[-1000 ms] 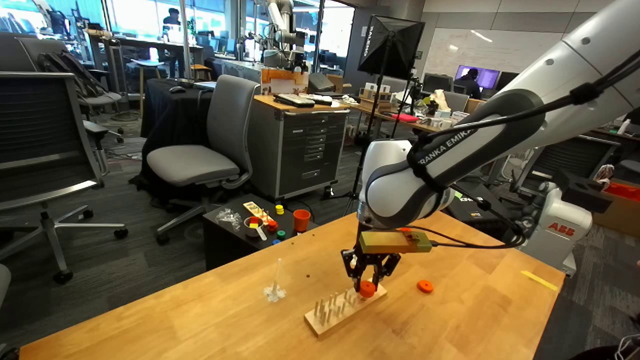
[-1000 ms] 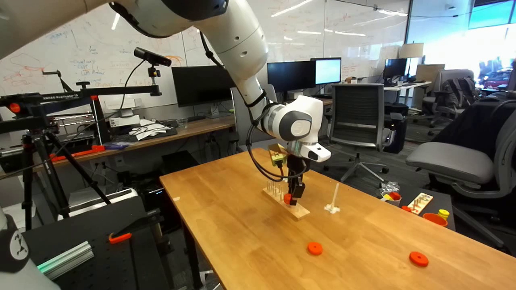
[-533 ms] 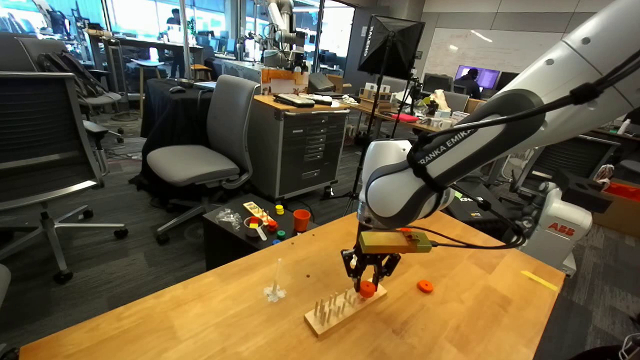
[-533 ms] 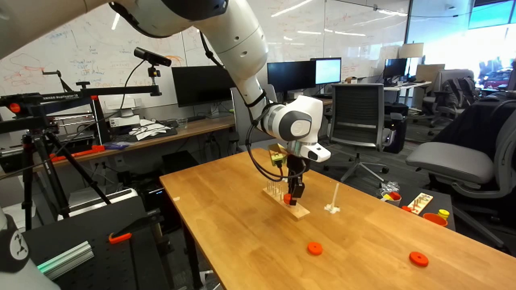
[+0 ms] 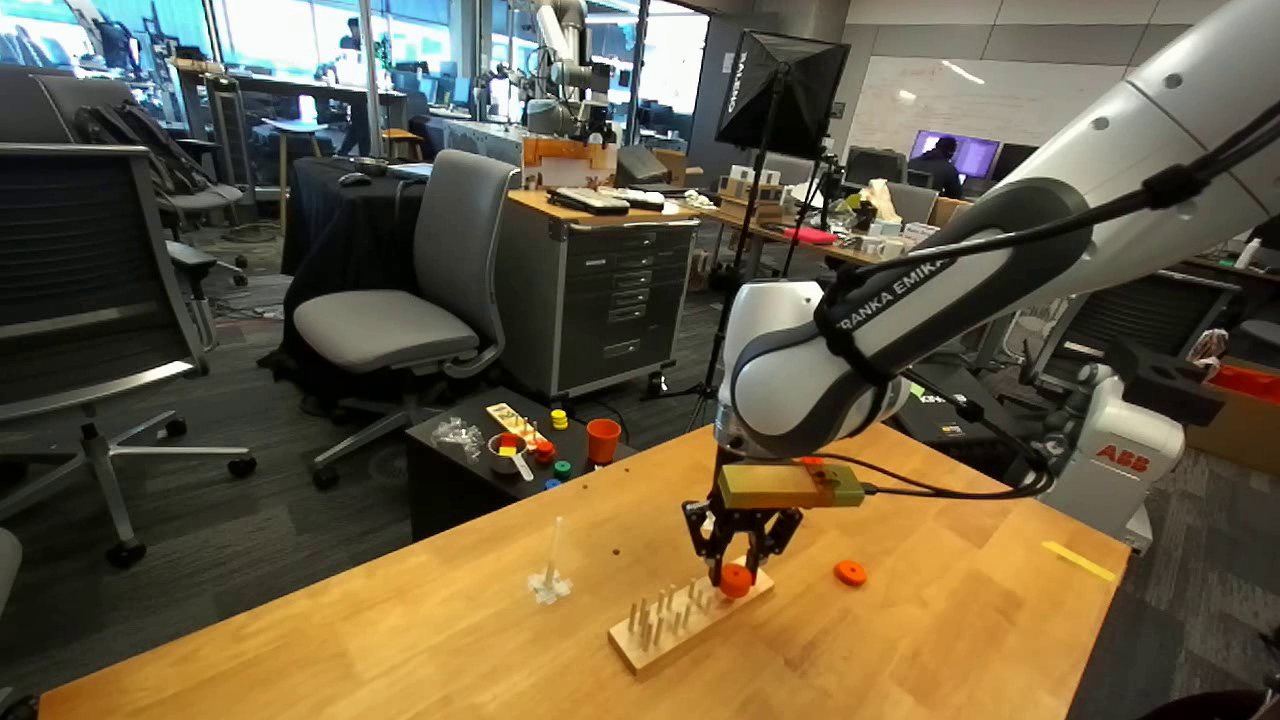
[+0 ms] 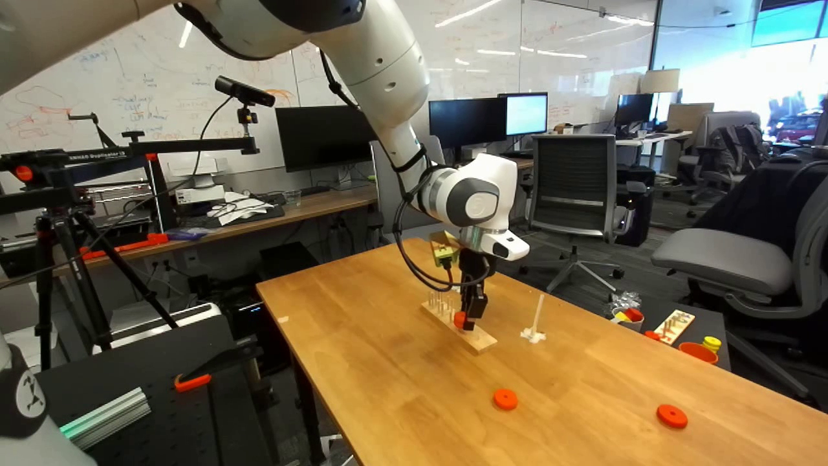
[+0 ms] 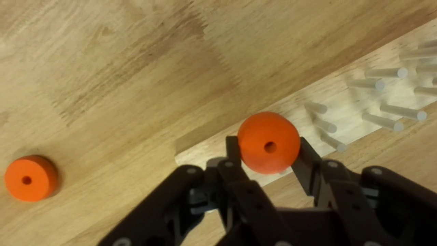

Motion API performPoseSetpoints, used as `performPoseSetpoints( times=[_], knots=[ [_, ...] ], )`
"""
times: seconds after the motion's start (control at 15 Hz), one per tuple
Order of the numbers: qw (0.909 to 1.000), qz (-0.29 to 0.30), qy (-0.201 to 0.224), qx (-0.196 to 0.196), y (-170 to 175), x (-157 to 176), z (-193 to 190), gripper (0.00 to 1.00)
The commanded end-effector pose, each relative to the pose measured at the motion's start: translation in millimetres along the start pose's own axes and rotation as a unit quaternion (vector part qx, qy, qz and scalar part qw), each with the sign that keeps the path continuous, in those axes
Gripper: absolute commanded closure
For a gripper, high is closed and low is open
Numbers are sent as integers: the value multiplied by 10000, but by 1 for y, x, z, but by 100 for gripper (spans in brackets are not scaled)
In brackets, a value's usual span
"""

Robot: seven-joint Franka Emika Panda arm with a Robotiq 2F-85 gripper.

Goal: Attach the orange discs to the rods on the wooden rack

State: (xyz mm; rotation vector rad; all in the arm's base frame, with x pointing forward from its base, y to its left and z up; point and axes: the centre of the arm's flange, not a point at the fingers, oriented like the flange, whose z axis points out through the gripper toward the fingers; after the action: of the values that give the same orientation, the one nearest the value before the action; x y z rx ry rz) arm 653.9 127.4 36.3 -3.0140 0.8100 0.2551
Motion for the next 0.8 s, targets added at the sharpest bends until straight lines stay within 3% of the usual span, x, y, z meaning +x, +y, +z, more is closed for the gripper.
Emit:
performPoseSetpoints(
  times=[0.0, 0.47, 0.53, 0.6, 0.73],
  knots=[
    [9999, 29, -45, -150, 4, -13, -1, 83],
    [9996, 85, -133, -233, 13, -14, 9, 83],
    [9996, 84, -138, -244, 14, -14, 10, 72],
    [9995, 91, -139, -252, 16, -13, 12, 83],
    [9994, 118, -153, -283, 19, -11, 15, 83]
  ],
)
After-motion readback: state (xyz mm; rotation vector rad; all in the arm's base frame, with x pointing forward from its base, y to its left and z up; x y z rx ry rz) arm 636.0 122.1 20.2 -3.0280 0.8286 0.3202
